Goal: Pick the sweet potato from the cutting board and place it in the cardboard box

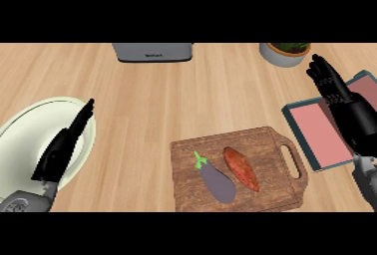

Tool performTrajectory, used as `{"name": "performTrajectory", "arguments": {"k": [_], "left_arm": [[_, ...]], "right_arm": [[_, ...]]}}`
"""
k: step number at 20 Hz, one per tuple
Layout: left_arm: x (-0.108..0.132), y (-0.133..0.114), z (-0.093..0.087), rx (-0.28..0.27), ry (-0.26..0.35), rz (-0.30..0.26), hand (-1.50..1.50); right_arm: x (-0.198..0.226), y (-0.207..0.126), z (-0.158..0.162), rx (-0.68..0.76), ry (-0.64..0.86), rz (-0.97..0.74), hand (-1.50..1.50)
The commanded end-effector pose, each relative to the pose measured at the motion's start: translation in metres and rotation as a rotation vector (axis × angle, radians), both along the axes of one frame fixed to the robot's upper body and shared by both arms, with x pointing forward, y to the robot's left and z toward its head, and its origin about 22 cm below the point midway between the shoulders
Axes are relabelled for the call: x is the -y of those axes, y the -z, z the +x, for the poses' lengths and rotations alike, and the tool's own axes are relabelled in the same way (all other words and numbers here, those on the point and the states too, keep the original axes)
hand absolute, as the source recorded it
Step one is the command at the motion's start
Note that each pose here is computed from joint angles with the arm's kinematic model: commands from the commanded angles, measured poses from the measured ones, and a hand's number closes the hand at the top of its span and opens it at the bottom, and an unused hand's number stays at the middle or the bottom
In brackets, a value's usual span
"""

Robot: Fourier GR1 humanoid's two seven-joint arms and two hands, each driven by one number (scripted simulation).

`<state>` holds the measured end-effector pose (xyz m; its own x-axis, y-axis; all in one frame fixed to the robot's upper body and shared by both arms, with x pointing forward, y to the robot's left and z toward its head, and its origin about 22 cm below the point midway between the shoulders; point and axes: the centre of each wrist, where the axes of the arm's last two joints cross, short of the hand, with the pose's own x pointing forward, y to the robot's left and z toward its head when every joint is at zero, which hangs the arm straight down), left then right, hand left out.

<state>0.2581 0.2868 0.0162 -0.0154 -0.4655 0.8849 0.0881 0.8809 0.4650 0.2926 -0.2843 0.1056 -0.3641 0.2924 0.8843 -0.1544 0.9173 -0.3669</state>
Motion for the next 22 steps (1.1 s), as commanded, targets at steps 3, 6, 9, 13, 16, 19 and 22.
{"name": "performTrajectory", "arguments": {"k": [3,6,9,13,16,19,22], "left_arm": [[0.005,-0.044,0.027,0.146,0.108,-0.01,0.0],[0.014,-0.059,0.036,0.234,0.191,-0.04,0.0],[0.024,-0.057,0.031,0.177,0.237,-0.11,0.0],[0.018,-0.053,0.042,0.167,0.232,-0.102,0.0],[0.025,-0.048,0.033,0.17,0.249,-0.1,0.0],[0.024,-0.051,0.031,0.164,0.248,-0.108,0.0],[0.024,-0.062,0.039,0.154,0.253,-0.098,0.0]], "right_arm": [[0.009,-0.052,0.015,0.063,-0.217,0.074,-1.5],[0.017,-0.087,0.027,0.123,-0.443,0.164,-1.5],[0.055,-0.079,0.046,0.051,-0.368,-0.139,-1.5],[0.055,-0.024,0.044,0.148,-0.508,-0.187,-1.5],[0.056,-0.049,0.051,0.25,-0.574,-0.325,-1.5],[0.053,-0.037,0.05,0.288,-0.634,-0.427,-1.5],[0.04,-0.049,0.047,0.25,-0.671,-0.617,-1.5]]}}
